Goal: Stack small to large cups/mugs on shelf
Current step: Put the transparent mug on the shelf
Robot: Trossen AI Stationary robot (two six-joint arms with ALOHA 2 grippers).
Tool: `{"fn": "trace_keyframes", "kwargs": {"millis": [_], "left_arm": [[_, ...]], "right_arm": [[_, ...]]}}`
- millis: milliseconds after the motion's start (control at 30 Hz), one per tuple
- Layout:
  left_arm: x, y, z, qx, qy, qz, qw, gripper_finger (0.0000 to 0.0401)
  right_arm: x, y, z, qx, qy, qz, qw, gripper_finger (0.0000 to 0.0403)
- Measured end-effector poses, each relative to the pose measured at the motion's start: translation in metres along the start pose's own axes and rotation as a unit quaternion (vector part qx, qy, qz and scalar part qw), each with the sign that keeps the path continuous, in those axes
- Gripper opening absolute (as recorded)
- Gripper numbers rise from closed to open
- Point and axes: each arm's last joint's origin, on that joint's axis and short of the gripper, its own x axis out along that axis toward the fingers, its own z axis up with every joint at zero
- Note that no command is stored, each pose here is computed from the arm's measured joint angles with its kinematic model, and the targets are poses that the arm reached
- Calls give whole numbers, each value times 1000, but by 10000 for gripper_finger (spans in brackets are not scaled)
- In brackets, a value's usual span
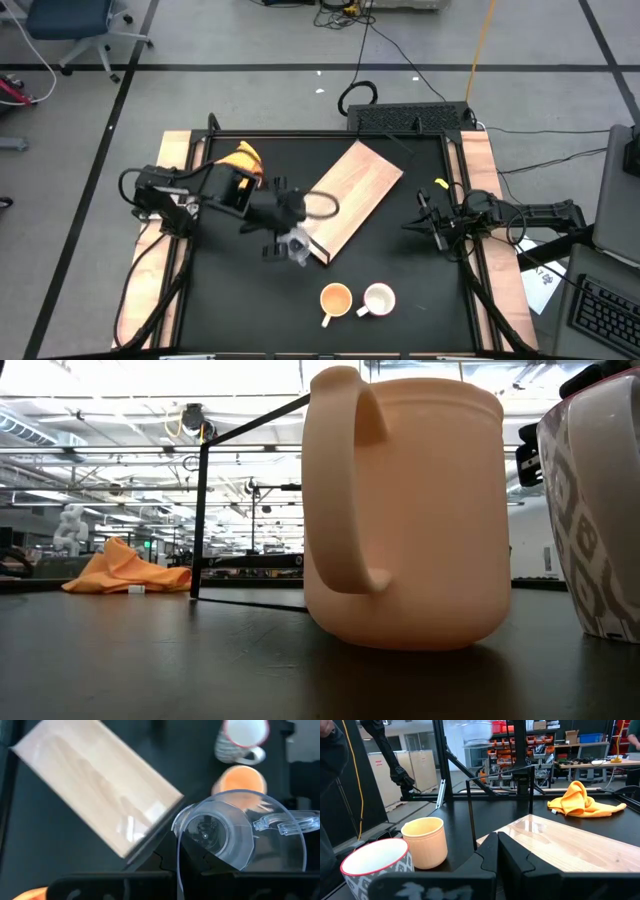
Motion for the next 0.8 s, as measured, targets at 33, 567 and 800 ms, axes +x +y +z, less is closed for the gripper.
{"fn": "trace_keyframes", "kwargs": {"millis": [33,567,800], "left_arm": [[1,6,1,-4,1,2,1000,0],[10,91,22,-46,-31,-1,998,0],[10,96,23,-46,-32,0,998,0]], "right_arm": [[0,0,0,0,0,0,1000,0],[0,0,0,0,0,0,1000,0],[0,0,0,0,0,0,1000,0]]}}
